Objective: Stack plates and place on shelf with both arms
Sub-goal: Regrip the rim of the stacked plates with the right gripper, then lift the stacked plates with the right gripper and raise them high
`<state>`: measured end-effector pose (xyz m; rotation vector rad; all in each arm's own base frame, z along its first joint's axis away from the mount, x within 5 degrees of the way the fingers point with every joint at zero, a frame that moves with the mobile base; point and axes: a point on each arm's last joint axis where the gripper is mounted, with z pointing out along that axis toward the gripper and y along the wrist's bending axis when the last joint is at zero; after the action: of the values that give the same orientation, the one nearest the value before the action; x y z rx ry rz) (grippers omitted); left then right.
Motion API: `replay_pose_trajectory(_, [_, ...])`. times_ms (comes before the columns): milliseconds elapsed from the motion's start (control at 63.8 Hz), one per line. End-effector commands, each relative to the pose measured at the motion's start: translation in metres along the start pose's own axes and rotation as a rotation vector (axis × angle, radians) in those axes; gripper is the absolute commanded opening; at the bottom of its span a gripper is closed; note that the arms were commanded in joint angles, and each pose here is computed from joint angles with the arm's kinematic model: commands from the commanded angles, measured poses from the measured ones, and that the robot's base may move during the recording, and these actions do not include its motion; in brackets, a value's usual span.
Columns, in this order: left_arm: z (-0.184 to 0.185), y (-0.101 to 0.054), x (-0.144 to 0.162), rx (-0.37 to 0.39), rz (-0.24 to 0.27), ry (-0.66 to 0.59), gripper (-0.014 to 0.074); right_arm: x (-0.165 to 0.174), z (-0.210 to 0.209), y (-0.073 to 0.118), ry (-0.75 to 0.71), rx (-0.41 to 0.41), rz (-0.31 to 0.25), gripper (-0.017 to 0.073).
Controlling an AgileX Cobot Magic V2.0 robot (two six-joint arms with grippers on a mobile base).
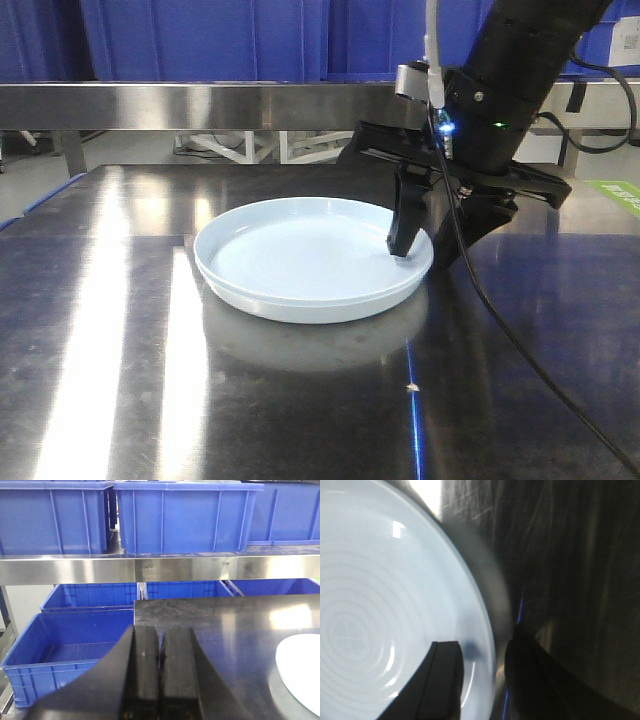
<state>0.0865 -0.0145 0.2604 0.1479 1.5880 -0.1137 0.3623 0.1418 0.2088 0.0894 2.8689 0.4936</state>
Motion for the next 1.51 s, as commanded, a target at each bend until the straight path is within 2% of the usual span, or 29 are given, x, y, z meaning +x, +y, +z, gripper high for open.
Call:
replay_pose_trajectory(0, [-0.001, 0.002, -0.016, -0.025, -0.004, -0.101, 0.0081, -0.006, -0.024, 0.011, -0.087, -0.051, -0.002, 0.0344])
replay_pose_trajectory(220, [-0.001, 0.002, -0.016, -0.025, -0.004, -0.101, 0.0081, -0.005, -0.023, 0.013, -0.086, -0.053, -0.008, 0.0244])
replay_pose_trajectory(502, [-0.001, 0.002, -0.016, -0.025, -0.004, -0.101, 0.0081, -0.006, -0.023, 0.014, -0.095, -0.056, -0.010, 0.0201])
replay_pose_trajectory(674, [-0.001, 0.002, -0.016, -0.025, -0.004, -0.101, 0.0081, -0.007, -0.023, 0.015, -0.106, -0.058, -0.010, 0.0042])
replay_pose_trajectory(878, [-0.001, 0.002, -0.016, -0.025, -0.004, -0.101, 0.0081, -0.010, -0.030, 0.017, -0.157, -0.073, -0.013, 0.0048])
replay_pose_trajectory(1019, [-0.001, 0.002, -0.016, -0.025, -0.004, -0.101, 0.0081, -0.014, -0.051, 0.021, -0.267, -0.093, -0.043, 0.0048])
replay_pose_trajectory(1208, [-0.001, 0.002, -0.016, -0.025, -0.004, -0.101, 0.0081, -0.012, -0.081, 0.020, -0.397, -0.048, -0.136, 0.0048])
replay_pose_trajectory(1396, [-0.001, 0.002, -0.016, -0.025, -0.004, -0.101, 0.0081, 0.002, -0.098, 0.008, -0.547, -0.061, -0.146, 0.0048])
replay_pose_trajectory(1490, [-0.001, 0.002, -0.016, -0.025, -0.004, -0.101, 0.0081, 0.013, -0.102, 0.001, -0.630, -0.046, -0.217, 0.0048])
